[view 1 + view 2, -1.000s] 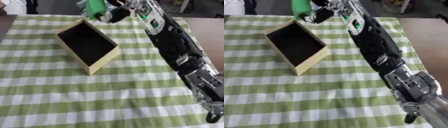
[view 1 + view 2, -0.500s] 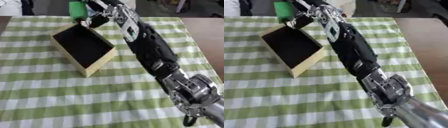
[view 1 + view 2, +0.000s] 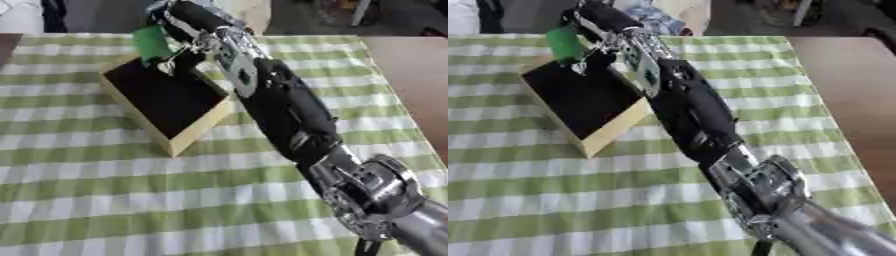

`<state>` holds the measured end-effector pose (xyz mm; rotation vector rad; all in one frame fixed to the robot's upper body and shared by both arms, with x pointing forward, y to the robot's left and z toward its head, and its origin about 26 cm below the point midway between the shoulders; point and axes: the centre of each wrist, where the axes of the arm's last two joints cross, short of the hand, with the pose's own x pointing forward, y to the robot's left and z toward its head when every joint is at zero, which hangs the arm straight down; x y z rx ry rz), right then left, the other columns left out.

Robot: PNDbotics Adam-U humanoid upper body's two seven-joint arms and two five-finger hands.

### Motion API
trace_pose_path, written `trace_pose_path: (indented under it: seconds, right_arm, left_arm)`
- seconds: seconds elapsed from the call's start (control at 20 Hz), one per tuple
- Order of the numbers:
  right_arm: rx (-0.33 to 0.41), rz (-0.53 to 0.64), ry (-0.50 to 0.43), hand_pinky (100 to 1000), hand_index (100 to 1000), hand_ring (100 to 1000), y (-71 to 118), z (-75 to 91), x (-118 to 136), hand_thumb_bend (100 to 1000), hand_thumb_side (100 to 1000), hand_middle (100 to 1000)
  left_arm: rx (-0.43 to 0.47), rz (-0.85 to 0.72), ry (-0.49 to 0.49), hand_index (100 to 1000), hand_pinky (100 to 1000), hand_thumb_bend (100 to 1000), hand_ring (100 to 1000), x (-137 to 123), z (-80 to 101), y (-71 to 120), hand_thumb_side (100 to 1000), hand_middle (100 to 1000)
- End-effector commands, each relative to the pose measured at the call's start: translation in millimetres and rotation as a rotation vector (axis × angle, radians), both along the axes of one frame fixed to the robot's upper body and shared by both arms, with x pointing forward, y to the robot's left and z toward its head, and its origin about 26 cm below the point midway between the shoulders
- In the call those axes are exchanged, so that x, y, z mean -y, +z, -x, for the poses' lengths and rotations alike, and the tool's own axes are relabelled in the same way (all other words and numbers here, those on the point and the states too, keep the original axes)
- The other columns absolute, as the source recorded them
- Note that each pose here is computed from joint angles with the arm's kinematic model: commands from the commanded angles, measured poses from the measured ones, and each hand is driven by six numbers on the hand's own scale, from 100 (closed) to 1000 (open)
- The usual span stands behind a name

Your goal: Pick up objects on the table and place them in the box.

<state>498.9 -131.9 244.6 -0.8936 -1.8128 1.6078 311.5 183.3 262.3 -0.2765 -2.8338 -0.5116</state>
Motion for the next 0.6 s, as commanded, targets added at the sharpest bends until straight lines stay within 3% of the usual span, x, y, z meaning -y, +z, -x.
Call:
trace_pose_path:
  seconds: [0.05, 0.4, 0.5, 0.55, 0.6]
  right_arm:
    - [-0.012, 0.122, -0.011, 100, 440, 200, 8.5, -1.0, -3.0, 100, 109, 229]
    - [-0.048, 0.192, -0.007, 105, 457, 225, 10.7, -0.4, -4.7, 100, 105, 249]
    - [-0.055, 0.198, 0.000, 210, 524, 285, 11.2, 0.0, -5.2, 100, 100, 320]
    - [-0.051, 0.202, 0.005, 292, 601, 360, 12.9, 0.5, -5.5, 100, 100, 423]
    - [-0.044, 0.208, 0.010, 319, 621, 382, 14.5, 1.2, -5.9, 100, 100, 457]
  left_arm:
    - [0.022, -0.005, -0.002, 714, 537, 100, 634, -1.0, 2.8, 5.4, 566, 580]
    - [0.012, -0.006, 0.002, 713, 536, 100, 634, -1.9, 2.8, 3.5, 566, 580]
    - [0.011, -0.006, 0.002, 713, 536, 100, 634, -1.9, 2.8, 3.3, 566, 580]
    - [0.010, -0.007, 0.002, 713, 536, 100, 634, -2.0, 2.8, 3.1, 566, 580]
    - [0.009, -0.007, 0.003, 713, 536, 100, 634, -2.1, 2.8, 3.0, 566, 580]
